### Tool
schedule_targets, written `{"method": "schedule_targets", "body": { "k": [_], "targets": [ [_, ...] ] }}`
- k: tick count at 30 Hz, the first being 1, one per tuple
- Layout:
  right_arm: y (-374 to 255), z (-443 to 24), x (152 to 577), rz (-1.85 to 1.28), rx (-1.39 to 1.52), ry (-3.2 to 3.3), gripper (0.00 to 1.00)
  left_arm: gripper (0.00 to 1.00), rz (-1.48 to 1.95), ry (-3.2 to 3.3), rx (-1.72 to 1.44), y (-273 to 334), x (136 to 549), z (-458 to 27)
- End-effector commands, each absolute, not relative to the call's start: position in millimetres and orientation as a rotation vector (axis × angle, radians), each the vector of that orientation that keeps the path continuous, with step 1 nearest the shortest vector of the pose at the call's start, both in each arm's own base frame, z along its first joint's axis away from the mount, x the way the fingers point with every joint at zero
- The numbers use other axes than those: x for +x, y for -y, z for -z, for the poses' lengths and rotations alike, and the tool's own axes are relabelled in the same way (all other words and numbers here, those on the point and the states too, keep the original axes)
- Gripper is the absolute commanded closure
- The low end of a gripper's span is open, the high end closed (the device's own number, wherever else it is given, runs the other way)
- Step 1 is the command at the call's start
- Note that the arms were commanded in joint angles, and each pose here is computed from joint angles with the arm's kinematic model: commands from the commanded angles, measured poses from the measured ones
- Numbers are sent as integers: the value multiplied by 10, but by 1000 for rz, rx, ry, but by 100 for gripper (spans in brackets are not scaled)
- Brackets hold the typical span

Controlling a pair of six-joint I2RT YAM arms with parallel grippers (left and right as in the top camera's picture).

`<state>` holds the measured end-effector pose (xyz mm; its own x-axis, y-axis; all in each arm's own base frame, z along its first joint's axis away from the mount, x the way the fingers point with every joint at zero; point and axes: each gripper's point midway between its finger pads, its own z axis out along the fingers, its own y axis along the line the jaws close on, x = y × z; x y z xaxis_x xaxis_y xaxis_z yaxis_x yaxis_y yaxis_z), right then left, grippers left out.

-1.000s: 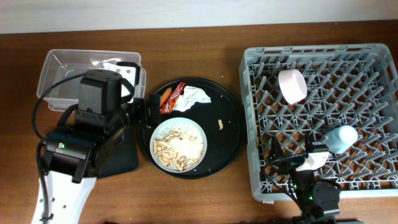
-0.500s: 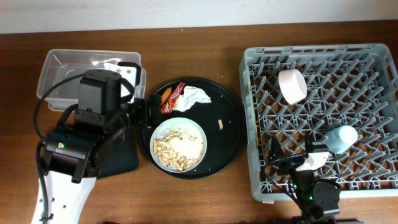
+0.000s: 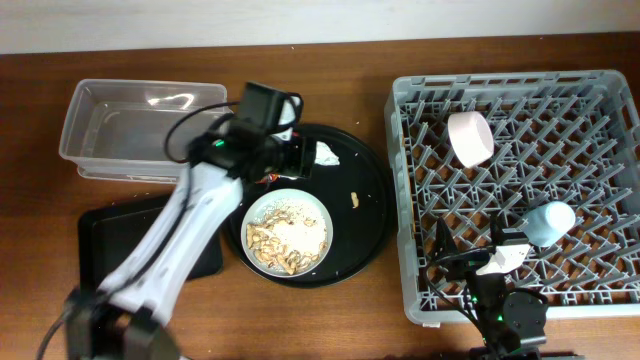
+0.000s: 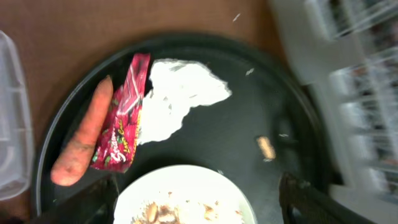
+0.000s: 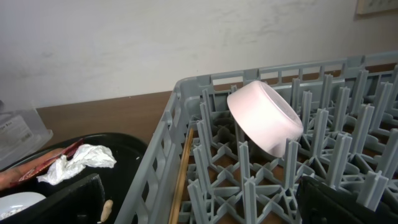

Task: Sort waste into correct bins and load items into the dishwasher rack
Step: 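Grasp the white tissue on the tray with the left gripper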

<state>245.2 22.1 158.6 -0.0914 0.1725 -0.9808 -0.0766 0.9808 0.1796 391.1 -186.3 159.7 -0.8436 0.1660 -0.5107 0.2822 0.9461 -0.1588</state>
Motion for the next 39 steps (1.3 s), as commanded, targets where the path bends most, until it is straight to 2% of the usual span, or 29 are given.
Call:
{"method": "schedule_targets", "body": {
  "k": [1, 5, 9, 16, 22, 24, 25, 27, 30, 33, 39],
  "targets": [
    [-216, -1571, 2452, -209, 73, -1646, 2, 21, 211, -2586, 330, 1934, 4221, -1126],
    [-216, -1571, 2452, -209, 73, -1646, 2, 24, 215, -2556, 382, 2129, 4436, -752],
    [-216, -1571, 2452, -209, 73, -1646, 2, 37, 231, -2538, 390, 2236, 4547, -541],
    [-216, -1571, 2452, -209, 73, -1646, 2, 38, 269, -2530, 434, 2431, 4530, -387],
    [-216, -1571, 2452, -209, 73, -1646, 2, 39, 190, -2586, 427, 2347, 4535, 11],
    [-216, -1571, 2452, -209, 73, -1646, 2, 41, 193, -2581, 427, 2360, 4552, 45],
    [-216, -1571, 2452, -209, 73, -1646, 2, 46, 196, -2574, 426, 2368, 4567, 46],
    [-216, -1571, 2452, -209, 73, -1646, 2, 65, 201, -2561, 423, 2382, 4592, 26],
    [-216, -1571, 2452, -209, 73, -1646, 2, 100, 211, -2559, 426, 2401, 4598, -28],
    [-216, -1571, 2452, -209, 73, -1646, 2, 100, 213, -2555, 425, 2407, 4606, -336],
    [-216, -1571, 2452, -209, 73, -1646, 2, 100, 160, -2457, 374, 2269, 4635, -1452]
  ]
}}
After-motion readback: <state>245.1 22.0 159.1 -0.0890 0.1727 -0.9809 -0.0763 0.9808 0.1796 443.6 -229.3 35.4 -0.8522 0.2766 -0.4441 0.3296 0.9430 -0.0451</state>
